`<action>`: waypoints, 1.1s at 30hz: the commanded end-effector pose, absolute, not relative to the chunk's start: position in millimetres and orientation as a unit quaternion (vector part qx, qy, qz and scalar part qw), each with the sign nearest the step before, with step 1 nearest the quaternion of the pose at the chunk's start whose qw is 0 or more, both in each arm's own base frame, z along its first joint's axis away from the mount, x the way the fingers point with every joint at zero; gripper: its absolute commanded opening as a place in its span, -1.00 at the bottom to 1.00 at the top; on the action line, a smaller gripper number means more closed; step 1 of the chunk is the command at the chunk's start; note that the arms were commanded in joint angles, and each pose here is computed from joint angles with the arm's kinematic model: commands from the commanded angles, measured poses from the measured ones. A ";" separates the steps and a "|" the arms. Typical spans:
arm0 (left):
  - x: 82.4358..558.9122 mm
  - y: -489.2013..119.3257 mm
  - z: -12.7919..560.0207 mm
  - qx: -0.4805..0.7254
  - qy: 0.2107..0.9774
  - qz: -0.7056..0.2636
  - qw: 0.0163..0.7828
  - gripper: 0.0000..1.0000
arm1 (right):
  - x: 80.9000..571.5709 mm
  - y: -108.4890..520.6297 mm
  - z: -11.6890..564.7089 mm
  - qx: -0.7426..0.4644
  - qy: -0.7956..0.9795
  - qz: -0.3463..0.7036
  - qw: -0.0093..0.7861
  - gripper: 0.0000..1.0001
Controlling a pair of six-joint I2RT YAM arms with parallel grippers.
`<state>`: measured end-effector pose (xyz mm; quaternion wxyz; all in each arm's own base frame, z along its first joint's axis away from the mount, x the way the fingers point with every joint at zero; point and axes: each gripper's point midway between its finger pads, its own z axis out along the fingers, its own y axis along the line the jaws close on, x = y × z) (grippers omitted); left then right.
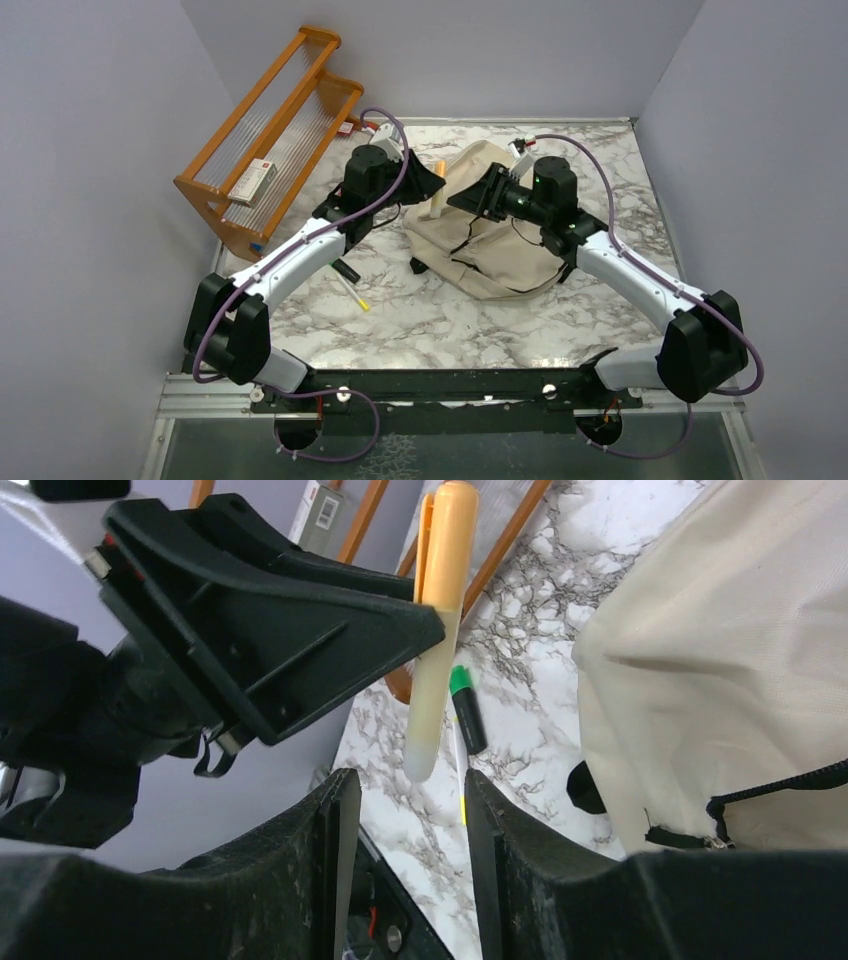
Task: Pack the student bag
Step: Pick up the stationery from the center of the board.
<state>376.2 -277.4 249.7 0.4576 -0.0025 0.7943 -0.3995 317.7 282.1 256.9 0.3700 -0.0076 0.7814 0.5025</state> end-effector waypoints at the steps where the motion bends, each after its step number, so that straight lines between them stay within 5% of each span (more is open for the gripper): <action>1: 365.6 -295.3 292.7 -0.006 0.748 -0.460 0.478 -1.00 | 331.6 290.0 280.2 0.008 0.760 0.514 0.398 -0.03; 15: 359.2 -317.8 290.7 0.014 0.746 -0.477 0.464 -1.00 | 344.1 297.0 261.9 0.018 0.773 0.506 0.383 -0.07; 26: 358.4 -323.9 281.1 0.024 0.751 -0.481 0.451 -1.00 | 349.4 295.9 249.4 0.021 0.782 0.491 0.383 -0.66; 28: 357.0 -326.0 281.9 0.035 0.749 -0.484 0.451 -0.84 | 349.1 291.9 248.9 0.024 0.784 0.483 0.391 -0.77; 33: 352.8 -331.7 286.8 0.083 0.743 -0.485 0.455 -0.06 | 353.8 263.0 240.8 0.066 0.800 0.418 0.425 -0.98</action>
